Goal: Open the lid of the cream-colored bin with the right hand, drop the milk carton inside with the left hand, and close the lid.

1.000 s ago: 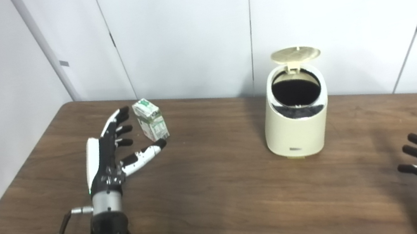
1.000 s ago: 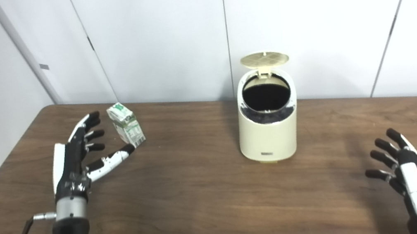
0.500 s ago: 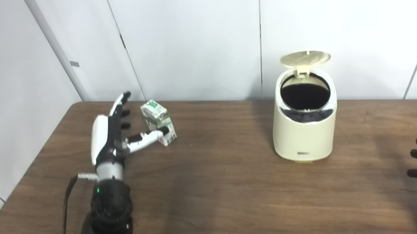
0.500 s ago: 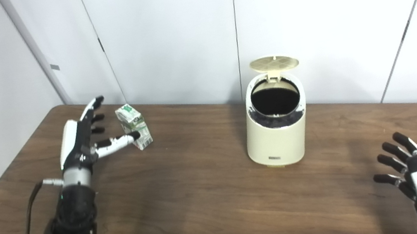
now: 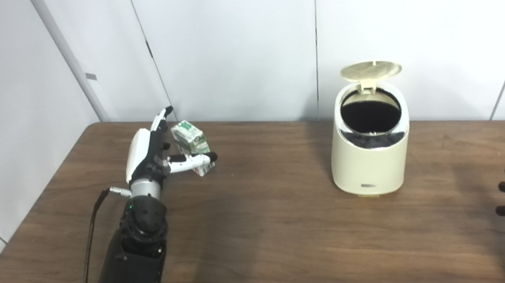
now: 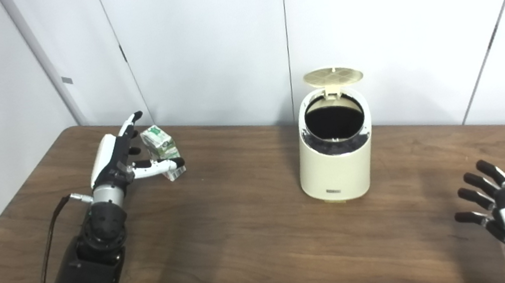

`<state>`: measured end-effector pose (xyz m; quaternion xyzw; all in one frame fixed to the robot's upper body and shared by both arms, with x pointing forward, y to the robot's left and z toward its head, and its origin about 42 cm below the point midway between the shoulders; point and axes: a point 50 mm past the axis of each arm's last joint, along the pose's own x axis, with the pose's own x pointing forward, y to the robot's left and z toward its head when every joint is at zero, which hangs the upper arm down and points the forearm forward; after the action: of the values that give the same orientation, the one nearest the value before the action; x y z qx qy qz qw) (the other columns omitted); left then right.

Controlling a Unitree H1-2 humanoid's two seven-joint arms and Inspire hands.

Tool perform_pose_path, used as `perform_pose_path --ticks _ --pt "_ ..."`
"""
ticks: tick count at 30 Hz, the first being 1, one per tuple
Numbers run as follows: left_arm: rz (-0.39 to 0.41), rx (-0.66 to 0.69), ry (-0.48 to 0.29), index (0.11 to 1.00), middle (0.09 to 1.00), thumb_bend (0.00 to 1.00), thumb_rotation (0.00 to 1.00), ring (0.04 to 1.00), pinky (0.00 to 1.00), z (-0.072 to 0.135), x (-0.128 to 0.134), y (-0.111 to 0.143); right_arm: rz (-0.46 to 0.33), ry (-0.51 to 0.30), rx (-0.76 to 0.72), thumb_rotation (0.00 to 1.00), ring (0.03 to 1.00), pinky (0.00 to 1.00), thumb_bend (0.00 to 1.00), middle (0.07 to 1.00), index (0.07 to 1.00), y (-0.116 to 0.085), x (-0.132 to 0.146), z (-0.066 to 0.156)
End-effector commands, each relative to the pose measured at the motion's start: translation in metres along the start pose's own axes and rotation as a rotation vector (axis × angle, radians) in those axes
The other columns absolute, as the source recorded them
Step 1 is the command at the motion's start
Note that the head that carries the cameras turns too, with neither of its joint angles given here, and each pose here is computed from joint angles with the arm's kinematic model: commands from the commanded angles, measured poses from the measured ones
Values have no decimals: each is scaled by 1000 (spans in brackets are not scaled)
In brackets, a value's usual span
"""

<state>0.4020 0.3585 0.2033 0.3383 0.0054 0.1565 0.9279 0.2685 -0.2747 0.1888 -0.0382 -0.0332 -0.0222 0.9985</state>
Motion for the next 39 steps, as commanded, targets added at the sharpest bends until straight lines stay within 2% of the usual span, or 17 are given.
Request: perform_pose_path --ticks 1,3,5,7,10,11,13,18,26,30,33,34,35,39 --pt "44 20 -67 994 988 964 164 825 628 20 15 16 4 -77 -7 862 783 600 719 826 864 3 4 18" --pt "45 28 -53 978 964 971 174 734 548 18 17 13 7 -81 -9 860 779 581 729 825 862 4 4 19" --pt "41 20 -41 972 949 973 175 728 541 16 19 11 11 -81 -11 858 781 579 730 828 864 5 3 20" --pt "38 9 -40 964 939 969 167 788 600 16 20 7 15 -83 -10 858 786 586 731 833 868 6 3 22" --pt "43 8 -53 960 948 950 157 901 775 14 22 2 17 -83 -21 862 791 589 725 836 867 7 3 23" --pt "46 8 -58 957 946 941 153 919 816 14 22 1 17 -82 -25 865 794 590 713 839 868 7 3 23" --pt "59 15 -75 947 937 925 147 918 835 14 23 -3 21 -82 -30 866 804 604 690 847 871 6 2 22" --pt "71 17 -78 886 895 892 140 845 740 16 25 -10 32 -84 -40 877 834 656 642 873 895 6 2 23" --pt "89 -22 -76 795 807 846 95 748 650 16 26 -16 23 -73 -46 895 847 702 624 882 913 9 1 28" --pt "128 -80 -84 707 717 830 15 628 514 15 26 -18 25 -67 -42 905 864 728 602 892 927 11 0 31" --pt "175 -120 -72 644 624 797 1 547 460 16 26 -19 22 -61 -42 907 866 738 588 893 927 12 0 32" --pt "196 -134 -72 586 550 661 0 525 450 16 26 -19 22 -60 -44 911 874 749 581 898 932 12 -1 32" --pt "210 -143 -73 544 506 578 0 507 441 17 26 -20 22 -58 -45 918 882 761 574 904 935 13 -1 33" --pt "245 -129 -83 476 495 508 0 480 455 17 26 -22 29 -60 -43 929 899 785 560 916 946 13 -1 33"
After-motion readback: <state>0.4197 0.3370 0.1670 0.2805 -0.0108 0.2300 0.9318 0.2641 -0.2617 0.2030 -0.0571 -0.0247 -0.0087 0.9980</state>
